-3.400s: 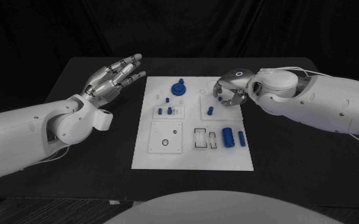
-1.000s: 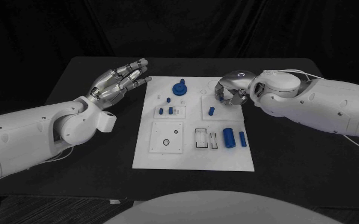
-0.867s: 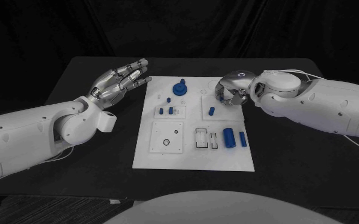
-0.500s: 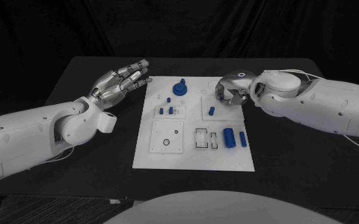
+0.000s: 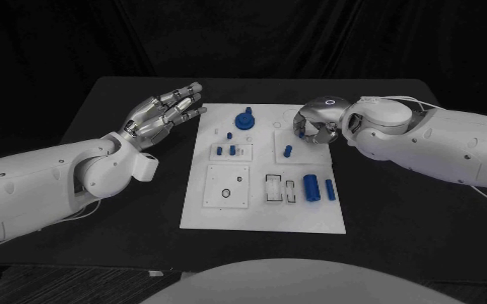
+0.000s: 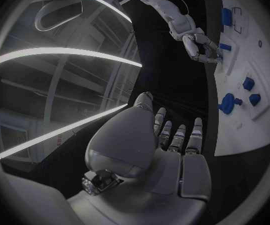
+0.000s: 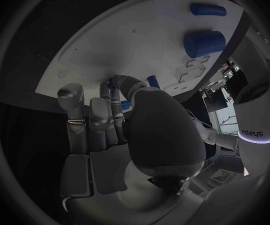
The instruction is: Assemble the parts on the task board
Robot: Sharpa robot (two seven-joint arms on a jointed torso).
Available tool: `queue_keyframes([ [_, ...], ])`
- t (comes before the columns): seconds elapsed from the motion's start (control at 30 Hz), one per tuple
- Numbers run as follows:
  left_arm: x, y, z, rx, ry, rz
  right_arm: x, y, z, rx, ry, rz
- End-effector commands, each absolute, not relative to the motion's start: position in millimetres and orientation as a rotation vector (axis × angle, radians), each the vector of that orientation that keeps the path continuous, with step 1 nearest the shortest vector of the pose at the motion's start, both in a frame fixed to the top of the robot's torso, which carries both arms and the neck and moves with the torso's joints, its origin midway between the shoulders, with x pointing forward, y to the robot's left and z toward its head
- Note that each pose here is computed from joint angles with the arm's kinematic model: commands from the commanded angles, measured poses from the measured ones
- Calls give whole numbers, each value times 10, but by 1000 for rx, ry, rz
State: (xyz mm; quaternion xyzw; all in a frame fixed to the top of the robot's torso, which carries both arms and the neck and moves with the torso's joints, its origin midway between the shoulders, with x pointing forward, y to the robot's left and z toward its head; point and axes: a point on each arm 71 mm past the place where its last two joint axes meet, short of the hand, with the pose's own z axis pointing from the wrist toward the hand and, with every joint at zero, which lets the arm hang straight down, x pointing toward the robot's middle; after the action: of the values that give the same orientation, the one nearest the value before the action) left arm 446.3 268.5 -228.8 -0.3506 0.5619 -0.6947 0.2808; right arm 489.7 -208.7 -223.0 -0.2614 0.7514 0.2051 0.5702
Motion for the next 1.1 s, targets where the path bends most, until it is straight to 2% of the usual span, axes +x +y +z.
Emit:
queue_keyframes([
  [0.03,4461,2679,-2287,-946,1497,-1873,4884,-2074,-2118,-604,1703,493],
  [0.3,4465,2686,-2294,-949,1501,-1863,4848,-1927,-1746,-625,1614,526],
  [0.47,4465,2680,-2297,-950,1506,-1866,4761,-1754,-1593,-654,1578,572],
  [0.77,4461,2680,-2298,-951,1510,-1868,4623,-1450,-1566,-697,1600,647],
  [1.1,4462,2694,-2282,-943,1474,-1850,4426,-987,-1716,-757,1650,739],
])
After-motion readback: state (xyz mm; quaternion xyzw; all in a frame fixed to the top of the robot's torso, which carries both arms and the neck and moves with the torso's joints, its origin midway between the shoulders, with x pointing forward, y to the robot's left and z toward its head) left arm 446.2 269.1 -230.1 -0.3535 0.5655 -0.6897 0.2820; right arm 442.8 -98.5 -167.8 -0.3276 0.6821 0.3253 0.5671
